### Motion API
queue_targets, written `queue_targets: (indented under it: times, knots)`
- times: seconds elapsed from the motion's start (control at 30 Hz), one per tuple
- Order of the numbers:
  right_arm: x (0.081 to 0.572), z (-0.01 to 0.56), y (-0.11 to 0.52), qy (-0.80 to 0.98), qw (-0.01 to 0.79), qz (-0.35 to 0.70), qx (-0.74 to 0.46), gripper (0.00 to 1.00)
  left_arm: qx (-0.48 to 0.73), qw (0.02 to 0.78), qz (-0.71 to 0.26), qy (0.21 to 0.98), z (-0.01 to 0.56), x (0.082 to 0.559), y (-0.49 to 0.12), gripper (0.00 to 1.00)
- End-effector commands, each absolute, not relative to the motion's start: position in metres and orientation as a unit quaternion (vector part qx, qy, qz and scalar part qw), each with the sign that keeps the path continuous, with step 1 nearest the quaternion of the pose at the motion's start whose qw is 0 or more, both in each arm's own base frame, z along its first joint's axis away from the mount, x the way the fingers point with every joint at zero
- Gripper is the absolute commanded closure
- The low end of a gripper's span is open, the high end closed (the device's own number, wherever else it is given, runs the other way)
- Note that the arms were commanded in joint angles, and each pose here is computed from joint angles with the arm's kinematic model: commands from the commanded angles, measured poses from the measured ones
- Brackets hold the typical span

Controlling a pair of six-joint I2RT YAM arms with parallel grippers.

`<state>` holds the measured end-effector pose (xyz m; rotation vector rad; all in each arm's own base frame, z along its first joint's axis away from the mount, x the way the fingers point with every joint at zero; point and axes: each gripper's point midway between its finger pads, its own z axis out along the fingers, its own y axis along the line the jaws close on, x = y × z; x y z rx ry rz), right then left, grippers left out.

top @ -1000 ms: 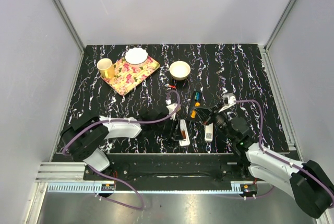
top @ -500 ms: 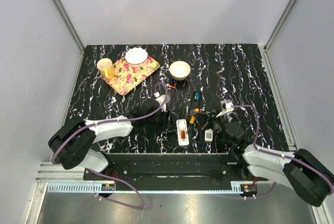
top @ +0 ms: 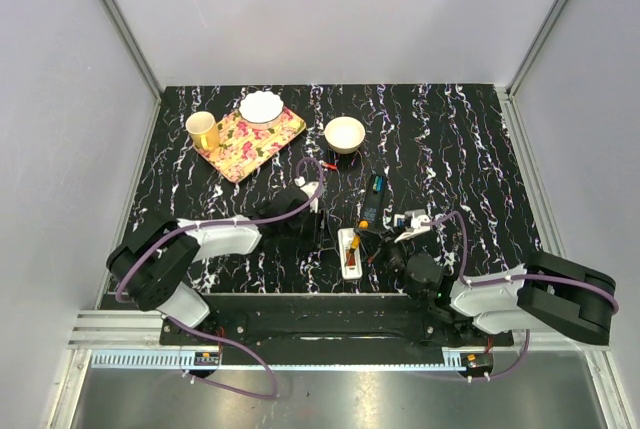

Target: Unload the batteries from the remote control

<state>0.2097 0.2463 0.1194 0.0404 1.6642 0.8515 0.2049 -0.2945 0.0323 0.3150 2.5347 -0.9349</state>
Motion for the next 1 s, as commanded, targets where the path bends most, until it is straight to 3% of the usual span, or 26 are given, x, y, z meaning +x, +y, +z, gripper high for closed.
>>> queue_targets:
  times: [0.0, 0.97]
  knots:
    - [0.228, 0.155, 0.226, 0.671, 0.661, 0.322, 0.096, 1.00, 0.122, 0.235, -0.365, 0.892, 0.055, 0.222, -0.313, 0.60]
    - [0.239, 0.125, 0.222, 0.702, 0.646, 0.267, 0.135, 1.00, 0.124, 0.221, -0.375, 0.892, 0.057, 0.216, -0.314, 0.60]
